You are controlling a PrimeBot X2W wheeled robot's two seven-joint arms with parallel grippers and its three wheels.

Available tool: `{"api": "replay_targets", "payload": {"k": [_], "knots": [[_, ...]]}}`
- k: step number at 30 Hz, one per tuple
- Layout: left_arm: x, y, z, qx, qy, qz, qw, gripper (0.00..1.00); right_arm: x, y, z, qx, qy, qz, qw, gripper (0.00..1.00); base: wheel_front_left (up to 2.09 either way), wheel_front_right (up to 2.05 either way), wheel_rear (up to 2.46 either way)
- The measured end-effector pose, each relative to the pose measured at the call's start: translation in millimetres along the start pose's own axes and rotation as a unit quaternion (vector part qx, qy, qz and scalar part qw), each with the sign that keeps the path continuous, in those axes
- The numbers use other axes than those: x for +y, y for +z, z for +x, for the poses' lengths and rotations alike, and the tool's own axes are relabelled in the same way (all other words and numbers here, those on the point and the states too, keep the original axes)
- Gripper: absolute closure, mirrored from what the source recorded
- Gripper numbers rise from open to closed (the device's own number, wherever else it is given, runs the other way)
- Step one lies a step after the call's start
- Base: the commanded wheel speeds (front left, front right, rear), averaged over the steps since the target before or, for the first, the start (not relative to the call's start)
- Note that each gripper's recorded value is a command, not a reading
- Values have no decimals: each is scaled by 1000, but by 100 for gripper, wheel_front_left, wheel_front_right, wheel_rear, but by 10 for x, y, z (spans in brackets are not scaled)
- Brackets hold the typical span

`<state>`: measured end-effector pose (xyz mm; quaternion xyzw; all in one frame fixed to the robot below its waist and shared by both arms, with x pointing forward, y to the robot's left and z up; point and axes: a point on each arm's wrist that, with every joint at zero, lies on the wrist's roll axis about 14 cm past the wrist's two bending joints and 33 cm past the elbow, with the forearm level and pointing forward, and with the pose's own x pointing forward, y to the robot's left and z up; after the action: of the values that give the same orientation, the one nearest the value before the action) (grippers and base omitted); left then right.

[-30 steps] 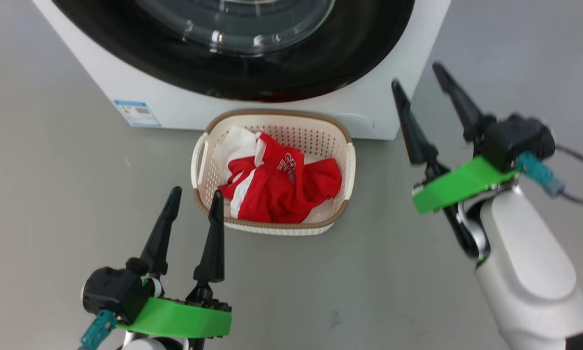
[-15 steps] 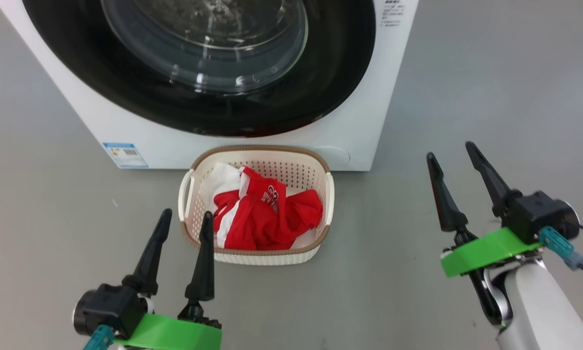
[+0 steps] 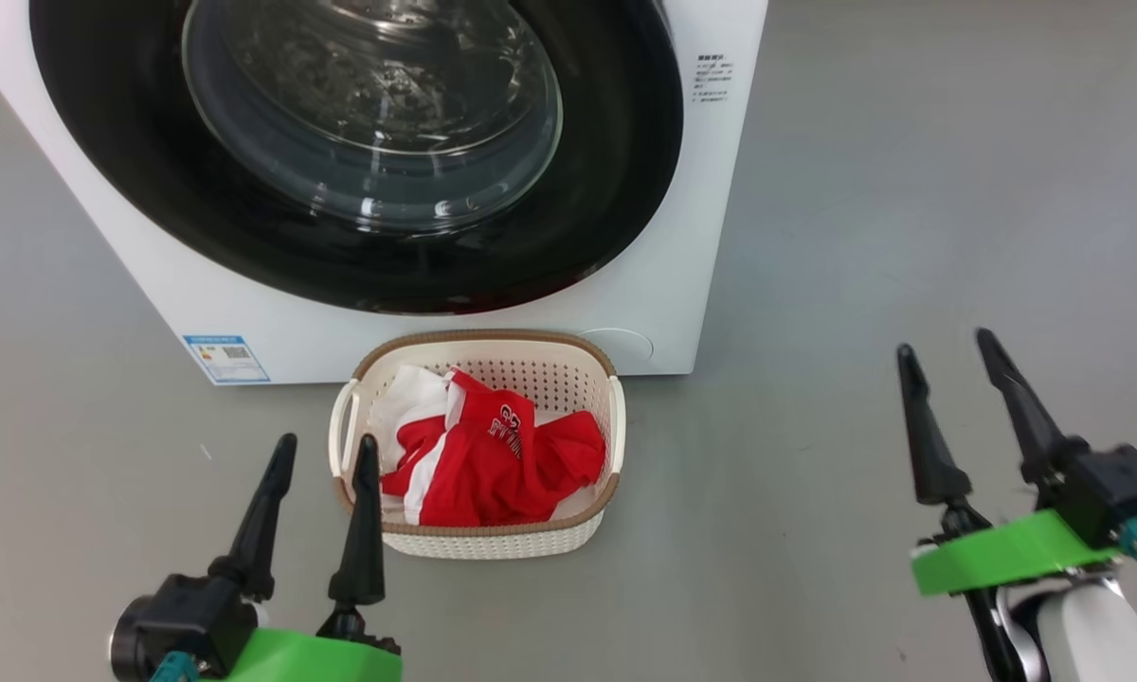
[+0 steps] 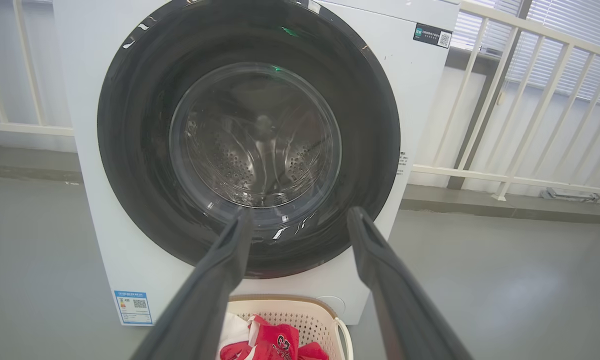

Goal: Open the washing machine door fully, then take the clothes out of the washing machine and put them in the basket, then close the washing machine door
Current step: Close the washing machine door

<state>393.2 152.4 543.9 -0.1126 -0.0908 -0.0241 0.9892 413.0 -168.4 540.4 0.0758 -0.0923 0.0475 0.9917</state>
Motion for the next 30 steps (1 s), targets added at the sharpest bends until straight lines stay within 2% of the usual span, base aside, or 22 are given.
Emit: {"api": "replay_targets", "payload": {"k": [4,17,30], "knots": [[2,-3,-42,1,-2,15,1000,0,-90,41,-158,-4,-15,1,1000,0,0,0,0],[-3,38,-170,-2,-1,17,1000,0,-233,7,-671,12,-50,14,999,0,0,0,0],[13,34,-236,0,-3,34,999,0,-246,25,-733,9,-55,22,998,0,0,0,0]]}}
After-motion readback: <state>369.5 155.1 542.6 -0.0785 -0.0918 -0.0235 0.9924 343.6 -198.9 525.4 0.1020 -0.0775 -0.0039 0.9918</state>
